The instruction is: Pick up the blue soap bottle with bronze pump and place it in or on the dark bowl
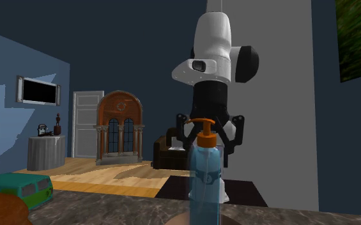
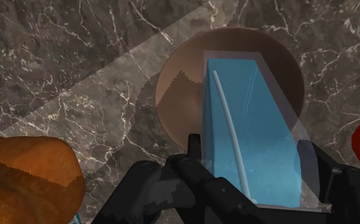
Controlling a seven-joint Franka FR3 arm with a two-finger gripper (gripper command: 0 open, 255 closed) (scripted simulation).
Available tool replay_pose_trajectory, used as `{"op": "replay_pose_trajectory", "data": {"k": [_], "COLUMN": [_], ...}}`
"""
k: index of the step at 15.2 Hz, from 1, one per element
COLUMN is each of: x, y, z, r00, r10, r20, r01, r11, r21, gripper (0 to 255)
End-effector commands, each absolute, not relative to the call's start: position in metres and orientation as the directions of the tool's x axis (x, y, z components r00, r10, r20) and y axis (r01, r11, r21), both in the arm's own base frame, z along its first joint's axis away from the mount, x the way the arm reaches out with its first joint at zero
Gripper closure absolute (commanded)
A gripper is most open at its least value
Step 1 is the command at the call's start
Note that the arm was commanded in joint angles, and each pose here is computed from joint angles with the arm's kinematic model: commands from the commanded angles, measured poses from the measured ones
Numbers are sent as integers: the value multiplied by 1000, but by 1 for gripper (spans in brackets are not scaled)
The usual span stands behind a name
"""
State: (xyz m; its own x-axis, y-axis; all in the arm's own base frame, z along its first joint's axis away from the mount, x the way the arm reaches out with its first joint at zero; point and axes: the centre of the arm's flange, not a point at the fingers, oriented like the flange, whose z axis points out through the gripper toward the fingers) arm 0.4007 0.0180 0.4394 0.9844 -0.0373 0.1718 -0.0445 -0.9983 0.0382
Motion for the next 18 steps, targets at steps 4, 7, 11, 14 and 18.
{"op": "replay_pose_trajectory", "data": {"k": [4, 7, 11, 14, 18], "x": [401, 401, 399, 392, 392], "y": [18, 18, 19, 20, 20], "z": [439, 439, 452, 488, 488], "r00": [984, 984, 984, 984, 984], "r10": [-37, -37, -37, -37, -37], "r20": [173, 173, 173, 173, 173], "r01": [-44, -44, -44, -44, -44], "r11": [-998, -998, -998, -998, -998], "r21": [38, 38, 38, 38, 38], "gripper": [255, 0, 0, 0, 0]}}
